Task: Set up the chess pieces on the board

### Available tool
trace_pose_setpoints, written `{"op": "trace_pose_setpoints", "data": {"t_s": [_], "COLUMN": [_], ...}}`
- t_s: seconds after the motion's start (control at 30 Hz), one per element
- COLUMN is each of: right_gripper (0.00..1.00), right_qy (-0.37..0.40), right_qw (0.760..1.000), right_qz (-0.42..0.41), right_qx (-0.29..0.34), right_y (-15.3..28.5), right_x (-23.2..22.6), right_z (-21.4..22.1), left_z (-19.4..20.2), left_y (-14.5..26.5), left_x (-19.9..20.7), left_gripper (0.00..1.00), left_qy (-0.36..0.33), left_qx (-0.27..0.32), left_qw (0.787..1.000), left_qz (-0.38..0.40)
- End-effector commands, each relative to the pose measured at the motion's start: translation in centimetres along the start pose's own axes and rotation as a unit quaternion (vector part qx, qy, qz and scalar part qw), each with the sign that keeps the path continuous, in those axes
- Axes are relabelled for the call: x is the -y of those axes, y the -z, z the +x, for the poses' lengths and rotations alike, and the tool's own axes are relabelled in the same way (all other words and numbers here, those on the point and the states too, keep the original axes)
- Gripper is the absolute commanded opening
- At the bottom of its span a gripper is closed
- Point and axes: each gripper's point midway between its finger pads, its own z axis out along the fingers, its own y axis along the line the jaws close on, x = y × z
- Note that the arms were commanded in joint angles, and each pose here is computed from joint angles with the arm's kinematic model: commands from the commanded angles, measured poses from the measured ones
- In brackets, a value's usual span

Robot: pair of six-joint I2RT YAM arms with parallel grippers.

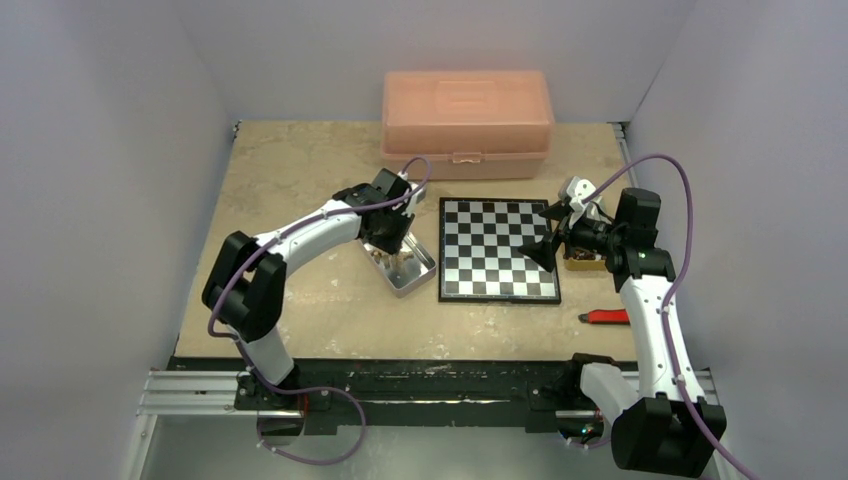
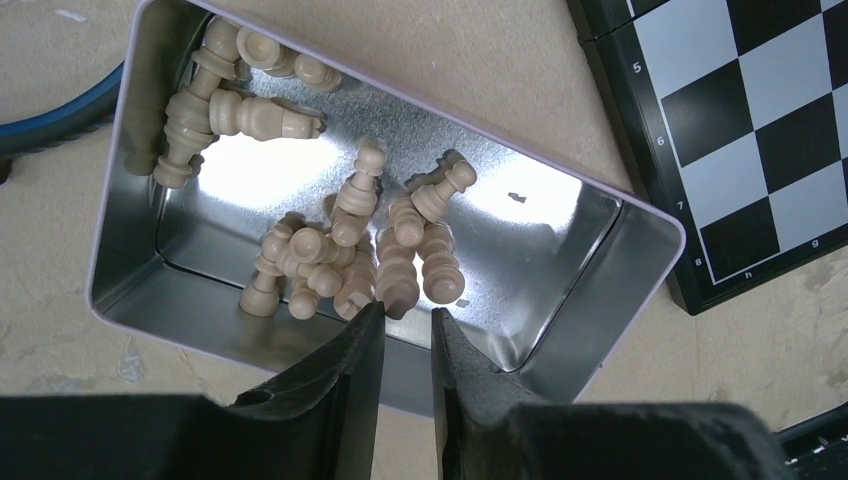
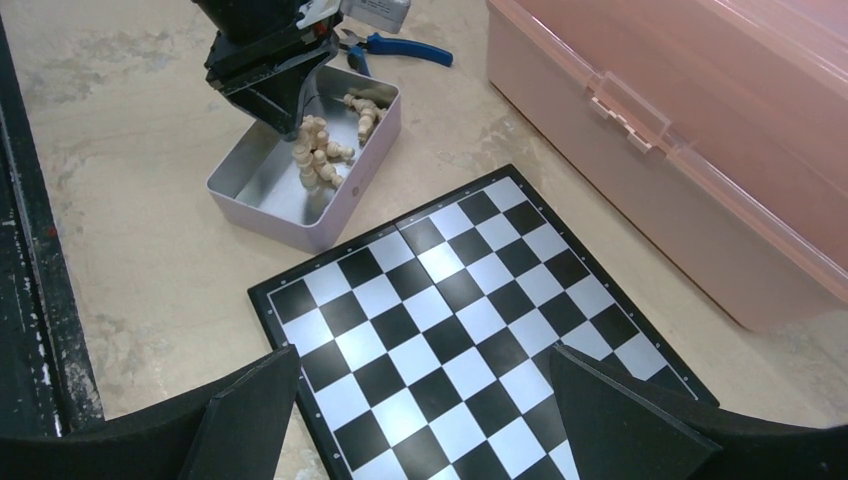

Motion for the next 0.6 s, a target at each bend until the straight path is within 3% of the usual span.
{"op": "trace_pose_setpoints", "data": {"t_s": [0.0, 0.57], "right_gripper": [0.99, 0.99], "right_qy": [0.019, 0.019], "right_qw": [1.000, 1.000], "right_qz": [0.012, 0.013], "right_qx": [0.011, 0.009], "right_y": [0.28, 0.33], "right_x": [0.68, 0.67], "right_z": [-1.52, -1.50], "left_z": [-2.08, -1.82], "left_y": [0.21, -0.71], "left_x": [0.03, -0.45], "left_gripper": [0.22, 0.19], "left_qy": [-0.014, -0.018], "left_qx": [0.026, 0.014], "left_qw": [1.000, 1.000], "left_qz": [-0.002, -0.015]}}
